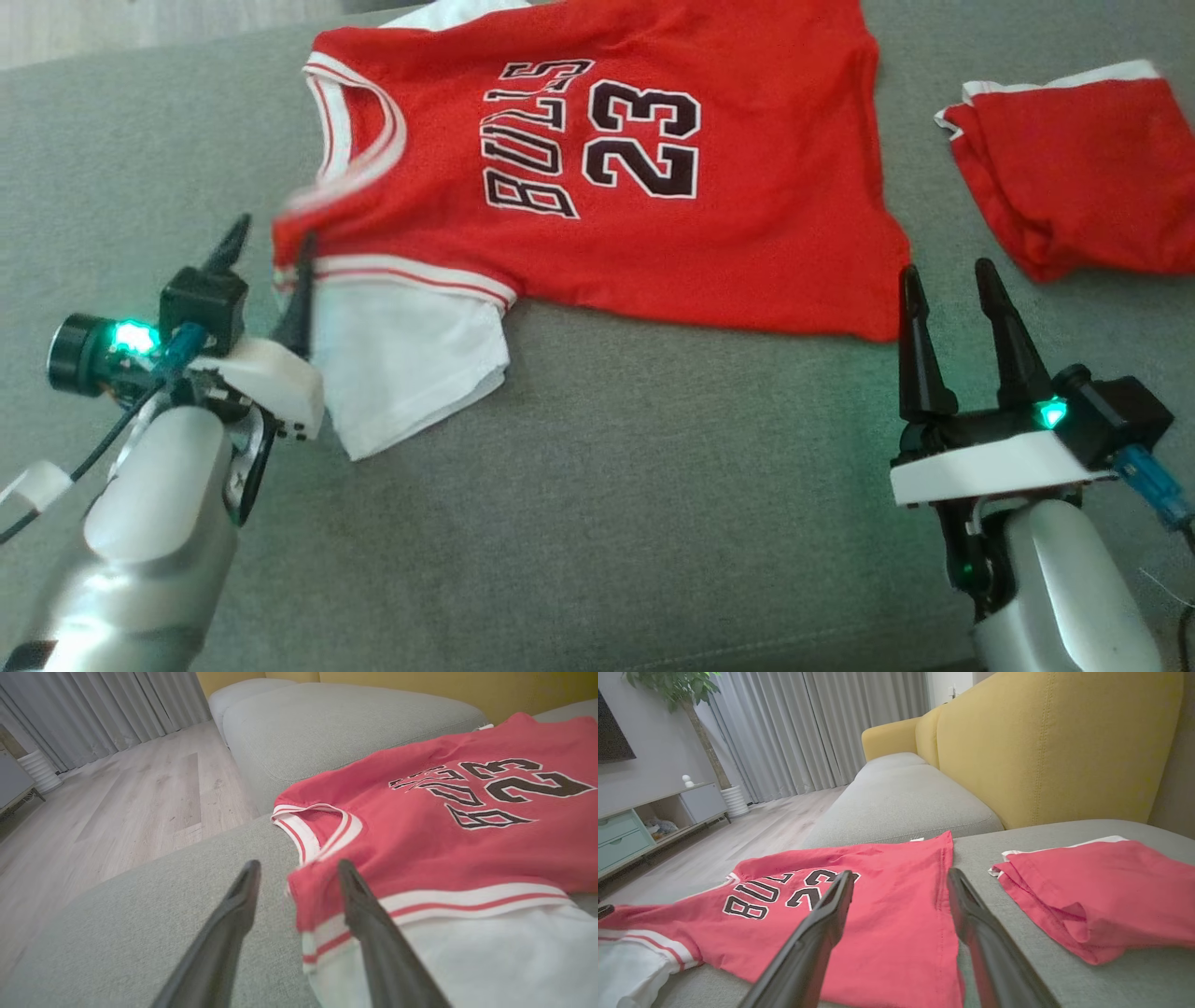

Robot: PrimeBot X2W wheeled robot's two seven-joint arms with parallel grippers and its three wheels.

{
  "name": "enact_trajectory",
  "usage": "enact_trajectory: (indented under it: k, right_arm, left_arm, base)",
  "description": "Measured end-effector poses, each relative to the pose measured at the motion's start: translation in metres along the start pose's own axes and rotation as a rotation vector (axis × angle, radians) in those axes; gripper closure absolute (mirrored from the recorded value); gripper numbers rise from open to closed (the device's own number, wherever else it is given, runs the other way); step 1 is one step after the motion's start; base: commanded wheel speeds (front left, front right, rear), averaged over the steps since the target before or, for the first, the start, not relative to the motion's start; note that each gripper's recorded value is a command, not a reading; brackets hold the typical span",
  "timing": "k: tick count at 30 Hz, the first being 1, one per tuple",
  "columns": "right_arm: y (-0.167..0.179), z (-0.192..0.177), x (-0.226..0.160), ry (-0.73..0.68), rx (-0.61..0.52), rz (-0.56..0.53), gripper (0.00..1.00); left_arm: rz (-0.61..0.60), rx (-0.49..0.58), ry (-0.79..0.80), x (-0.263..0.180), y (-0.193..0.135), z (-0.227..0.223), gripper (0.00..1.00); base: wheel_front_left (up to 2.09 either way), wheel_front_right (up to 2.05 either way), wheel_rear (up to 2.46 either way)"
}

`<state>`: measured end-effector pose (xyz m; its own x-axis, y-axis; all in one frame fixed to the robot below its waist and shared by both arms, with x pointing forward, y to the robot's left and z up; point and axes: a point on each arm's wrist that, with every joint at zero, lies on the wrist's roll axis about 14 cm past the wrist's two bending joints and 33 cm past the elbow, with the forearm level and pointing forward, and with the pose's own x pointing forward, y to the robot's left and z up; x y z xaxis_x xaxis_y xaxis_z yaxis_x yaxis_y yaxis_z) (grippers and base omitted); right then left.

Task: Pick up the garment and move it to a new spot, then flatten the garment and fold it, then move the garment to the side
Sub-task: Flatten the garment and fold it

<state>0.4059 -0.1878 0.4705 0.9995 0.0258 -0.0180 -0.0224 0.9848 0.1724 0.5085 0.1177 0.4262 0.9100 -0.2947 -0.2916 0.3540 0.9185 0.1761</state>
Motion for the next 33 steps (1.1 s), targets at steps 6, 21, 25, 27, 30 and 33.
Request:
enact_trajectory:
  k: [6, 21, 25, 27, 30, 33]
  right_arm:
    - [0.01, 0.002, 0.004, -0.007, -0.004, 0.03, 0.0]
    - [0.041, 0.018, 0.005, -0.056, -0.052, 0.125, 0.0]
    - [0.045, 0.016, 0.004, -0.051, -0.054, 0.135, 0.0]
    - [0.045, 0.016, 0.004, -0.051, -0.054, 0.135, 0.0]
    - [0.044, 0.018, 0.004, -0.056, -0.054, 0.133, 0.0]
    - [0.041, 0.017, 0.003, -0.054, -0.045, 0.124, 0.0]
  left_arm:
    - [0.035, -0.013, -0.079, -0.011, 0.006, 0.016, 0.0]
    - [0.179, -0.192, -0.249, -0.101, -0.017, 0.025, 0.0]
    - [0.181, -0.208, -0.254, -0.108, -0.02, 0.025, 0.0]
    - [0.178, -0.208, -0.256, -0.107, -0.02, 0.026, 0.0]
    - [0.135, -0.225, -0.235, -0.104, -0.028, 0.02, 0.0]
    - [0.113, -0.242, -0.151, -0.099, -0.033, -0.001, 0.0]
  base:
    - [0.0, 0.0, 0.0]
    - [0.0, 0.0, 0.0]
    - [0.0, 0.0, 0.0]
    - [0.0, 0.0, 0.0]
    - [0.0, 0.0, 0.0]
    - [0.0, 0.0, 0.0]
